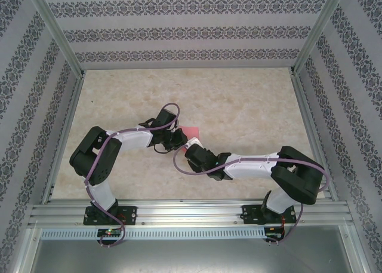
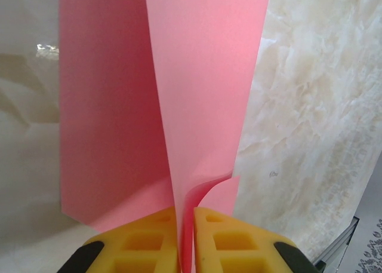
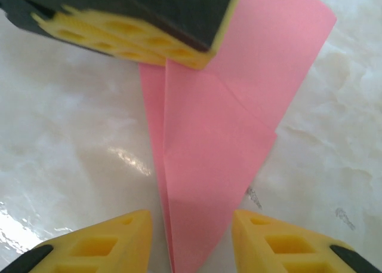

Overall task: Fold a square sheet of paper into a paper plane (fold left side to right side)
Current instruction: Fourth fold the wing at the center of the table.

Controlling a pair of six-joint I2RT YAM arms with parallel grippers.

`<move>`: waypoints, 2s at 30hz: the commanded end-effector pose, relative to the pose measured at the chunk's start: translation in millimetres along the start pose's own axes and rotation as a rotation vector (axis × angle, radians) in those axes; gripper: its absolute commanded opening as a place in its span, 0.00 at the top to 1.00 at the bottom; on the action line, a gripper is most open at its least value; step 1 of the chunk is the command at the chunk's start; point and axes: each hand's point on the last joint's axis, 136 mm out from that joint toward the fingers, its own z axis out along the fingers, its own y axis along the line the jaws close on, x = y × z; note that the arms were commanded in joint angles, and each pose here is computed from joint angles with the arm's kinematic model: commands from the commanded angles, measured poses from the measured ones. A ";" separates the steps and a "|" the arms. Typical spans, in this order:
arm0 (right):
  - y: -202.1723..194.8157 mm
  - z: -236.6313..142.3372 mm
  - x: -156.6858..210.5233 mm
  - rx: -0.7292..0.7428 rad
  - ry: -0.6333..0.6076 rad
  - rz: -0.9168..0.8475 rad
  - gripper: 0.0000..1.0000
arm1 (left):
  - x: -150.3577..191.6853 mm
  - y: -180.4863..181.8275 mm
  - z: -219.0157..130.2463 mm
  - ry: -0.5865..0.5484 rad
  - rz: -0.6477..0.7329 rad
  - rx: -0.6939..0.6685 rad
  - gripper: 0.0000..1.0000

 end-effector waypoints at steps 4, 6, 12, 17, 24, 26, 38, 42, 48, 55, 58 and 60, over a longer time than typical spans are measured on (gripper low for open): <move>11.8 3.9 -11.3 -0.017 -0.031 -0.038 0.60 | -0.9 -15.7 -3.2 -0.008 0.010 0.036 0.86; 11.2 6.9 -9.1 -0.008 -0.022 -0.043 0.60 | -1.2 -15.9 -3.1 -0.009 0.009 0.036 0.86; 10.3 14.2 -2.0 0.009 0.003 -0.054 0.60 | -1.4 -16.6 -3.5 -0.009 0.009 0.038 0.86; 9.3 18.8 2.2 0.024 0.021 -0.053 0.63 | -1.0 -16.3 -4.0 -0.008 0.007 0.035 0.86; 7.4 19.9 3.7 0.031 0.026 -0.044 0.69 | -0.5 -15.8 -4.5 -0.008 0.011 0.032 0.86; 6.3 20.3 4.5 0.028 0.029 -0.038 0.71 | -0.4 -16.2 -4.6 -0.007 0.012 0.033 0.86; 0.3 20.9 9.7 -0.011 0.036 0.007 0.78 | -2.1 -17.8 -7.6 -0.016 0.015 0.029 0.86; -4.7 17.9 9.4 -0.031 0.026 0.038 0.77 | -2.2 -18.5 -8.9 -0.018 0.021 0.026 0.86; -6.5 14.8 5.3 -0.059 0.011 0.063 0.71 | -2.1 -19.2 -10.4 -0.020 0.021 0.027 0.86; -5.7 8.4 -2.9 -0.080 -0.018 0.072 0.63 | -3.4 -22.1 -12.0 -0.023 0.025 0.031 0.87; -7.2 7.6 -6.0 -0.078 -0.025 0.076 0.63 | -3.4 -23.0 -12.9 -0.025 0.027 0.032 0.87; -9.9 8.5 -6.6 -0.066 -0.025 0.080 0.63 | -3.5 -23.2 -13.6 -0.026 0.026 0.032 0.87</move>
